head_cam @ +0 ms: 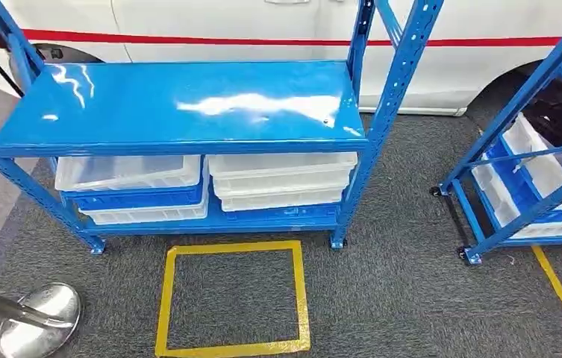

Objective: Take the parts from the cabinet and place them on the table.

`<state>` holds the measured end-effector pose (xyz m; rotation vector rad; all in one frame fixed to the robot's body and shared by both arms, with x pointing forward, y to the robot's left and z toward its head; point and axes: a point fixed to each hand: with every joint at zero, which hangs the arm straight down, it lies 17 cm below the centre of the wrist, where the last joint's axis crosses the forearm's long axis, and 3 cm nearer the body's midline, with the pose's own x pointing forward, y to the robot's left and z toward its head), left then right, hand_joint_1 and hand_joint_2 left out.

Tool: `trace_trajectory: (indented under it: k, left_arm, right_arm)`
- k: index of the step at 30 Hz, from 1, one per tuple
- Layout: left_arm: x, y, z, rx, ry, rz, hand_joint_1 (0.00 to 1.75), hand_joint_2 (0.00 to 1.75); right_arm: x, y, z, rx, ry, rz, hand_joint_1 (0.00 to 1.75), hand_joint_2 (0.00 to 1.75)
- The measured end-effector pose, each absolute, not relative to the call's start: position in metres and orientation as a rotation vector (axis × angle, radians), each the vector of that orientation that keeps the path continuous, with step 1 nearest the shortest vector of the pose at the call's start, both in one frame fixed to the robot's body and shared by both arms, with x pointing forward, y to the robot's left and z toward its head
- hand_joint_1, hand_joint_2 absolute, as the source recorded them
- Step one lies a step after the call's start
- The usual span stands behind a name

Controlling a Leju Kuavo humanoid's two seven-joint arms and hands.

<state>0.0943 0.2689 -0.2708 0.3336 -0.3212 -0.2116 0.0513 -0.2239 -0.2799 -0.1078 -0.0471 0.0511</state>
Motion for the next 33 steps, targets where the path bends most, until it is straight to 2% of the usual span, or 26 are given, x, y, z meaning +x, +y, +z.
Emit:
trace_trajectory:
  k: [8,9,16,17,33]
  left_arm:
    - [0.112,0.285,-0.268,0.334,-0.349,-0.162,0.0,1.75]
    - [0.116,0.289,-0.267,0.338,-0.354,-0.156,0.0,0.0]
    - [0.117,0.297,-0.268,0.314,-0.353,-0.116,0.0,0.0]
    - [0.114,0.298,-0.269,0.309,-0.349,-0.112,0.0,0.0]
    - [0.087,0.288,-0.274,0.188,-0.31,-0.043,0.0,0.0]
  right_arm:
    - [0.019,-0.23,-0.283,-0.093,-0.022,0.033,0.0,1.75]
    - [0.017,-0.23,-0.283,-0.091,-0.022,0.031,0.0,1.75]
    - [0.013,-0.236,-0.284,-0.08,-0.036,0.019,0.0,1.75]
    - [0.013,-0.236,-0.284,-0.079,-0.041,0.017,0.0,0.0]
    - [0.028,-0.257,-0.283,-0.066,-0.128,-0.002,0.0,0.0]
